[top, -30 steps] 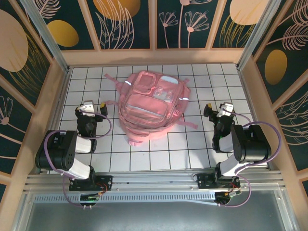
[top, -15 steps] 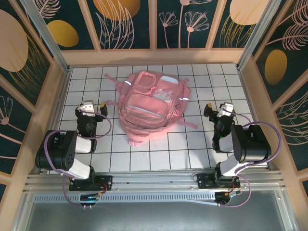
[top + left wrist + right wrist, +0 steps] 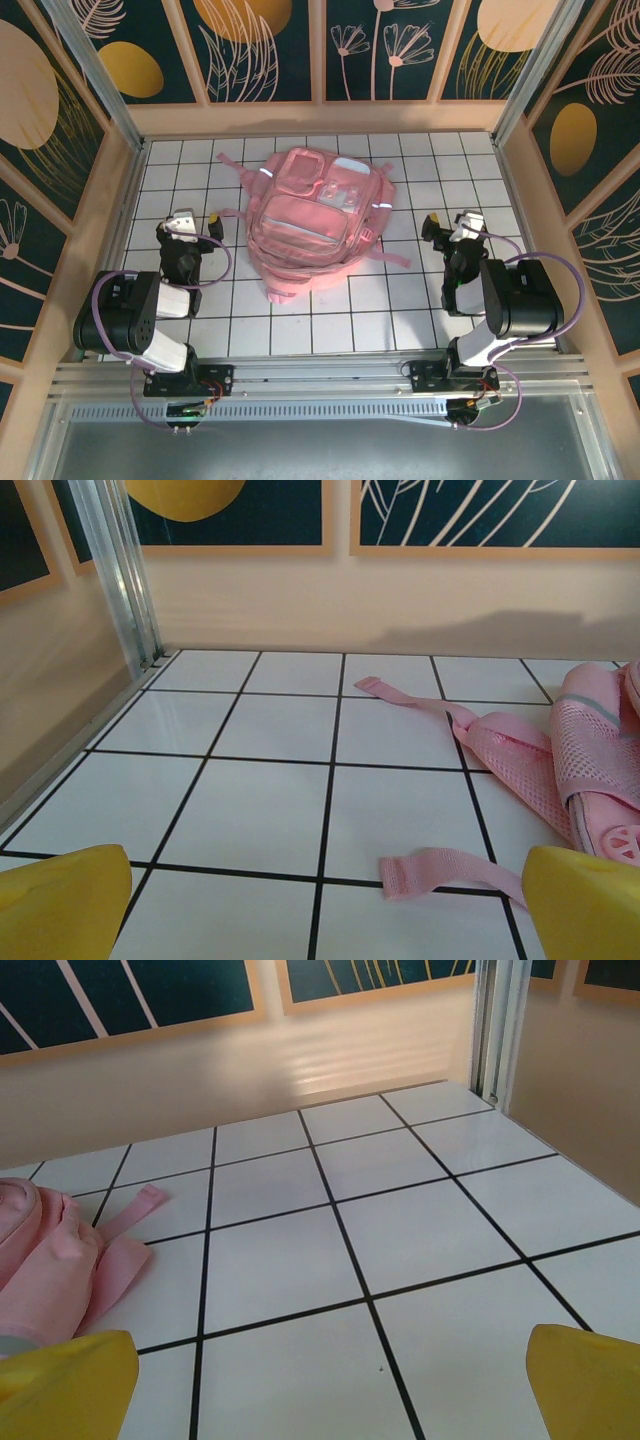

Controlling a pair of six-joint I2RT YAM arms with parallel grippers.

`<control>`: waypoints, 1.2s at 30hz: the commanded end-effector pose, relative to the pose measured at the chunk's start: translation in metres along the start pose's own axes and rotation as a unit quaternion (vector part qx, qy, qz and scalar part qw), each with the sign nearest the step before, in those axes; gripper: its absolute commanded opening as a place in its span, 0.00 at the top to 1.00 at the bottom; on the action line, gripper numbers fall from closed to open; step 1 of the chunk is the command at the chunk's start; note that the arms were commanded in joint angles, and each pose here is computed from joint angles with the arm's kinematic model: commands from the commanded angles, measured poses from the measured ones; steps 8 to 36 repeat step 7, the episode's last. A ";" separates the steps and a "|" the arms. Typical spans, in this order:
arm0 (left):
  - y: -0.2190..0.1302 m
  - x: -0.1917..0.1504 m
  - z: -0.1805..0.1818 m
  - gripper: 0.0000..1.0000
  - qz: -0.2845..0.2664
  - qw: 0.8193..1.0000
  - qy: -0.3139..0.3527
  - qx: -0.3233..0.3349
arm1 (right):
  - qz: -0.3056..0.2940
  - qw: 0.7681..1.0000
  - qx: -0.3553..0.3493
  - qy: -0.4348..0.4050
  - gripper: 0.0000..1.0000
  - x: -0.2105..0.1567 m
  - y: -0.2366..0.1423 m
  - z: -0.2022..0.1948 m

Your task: Pack books, pencil case, and school supplies into a backpack

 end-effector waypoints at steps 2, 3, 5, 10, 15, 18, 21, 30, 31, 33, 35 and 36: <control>0.003 0.007 0.003 0.01 -0.015 1.000 -0.014 0.006 | -0.015 1.000 0.009 0.001 0.01 0.008 0.004 0.000; 0.003 0.007 0.002 0.01 -0.015 1.000 -0.014 0.005 | -0.016 1.000 0.010 0.002 0.01 0.009 0.004 0.000; 0.003 0.007 0.002 0.01 -0.014 1.000 -0.014 0.005 | -0.013 1.000 0.018 -0.002 0.01 0.007 0.004 0.001; 0.003 0.007 0.002 0.01 -0.014 1.000 -0.014 0.005 | -0.004 0.999 0.036 -0.010 0.01 0.007 0.006 0.004; 0.003 0.007 0.002 0.01 -0.014 1.000 -0.014 0.005 | -0.004 0.999 0.036 -0.010 0.01 0.007 0.006 0.004; 0.003 0.007 0.002 0.01 -0.014 1.000 -0.014 0.005 | -0.004 0.999 0.036 -0.010 0.01 0.007 0.006 0.004; 0.003 0.007 0.002 0.01 -0.014 1.000 -0.014 0.005 | -0.004 0.999 0.036 -0.010 0.01 0.007 0.006 0.004; 0.003 0.007 0.002 0.01 -0.014 1.000 -0.014 0.005 | -0.004 0.999 0.036 -0.010 0.01 0.007 0.006 0.004; 0.003 0.007 0.002 0.01 -0.014 1.000 -0.014 0.005 | -0.004 0.999 0.036 -0.010 0.01 0.007 0.006 0.004; 0.003 0.007 0.002 0.01 -0.014 1.000 -0.014 0.005 | -0.004 0.999 0.036 -0.010 0.01 0.007 0.006 0.004; 0.003 0.007 0.002 0.01 -0.014 1.000 -0.014 0.005 | -0.004 0.999 0.036 -0.010 0.01 0.007 0.006 0.004; 0.003 0.007 0.002 0.01 -0.014 1.000 -0.014 0.005 | -0.004 0.999 0.036 -0.010 0.01 0.007 0.006 0.004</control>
Point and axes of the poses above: each hand's point on the last joint's axis, 136 mm out from that joint toward the fingers, its own y axis out along the fingers, its own z axis along the line the jaws close on, x = y × z, the point moved 10 cm from there along -y, back along the fingers, and after that the axes turned 7 degrees about y, right-handed, at the moved point
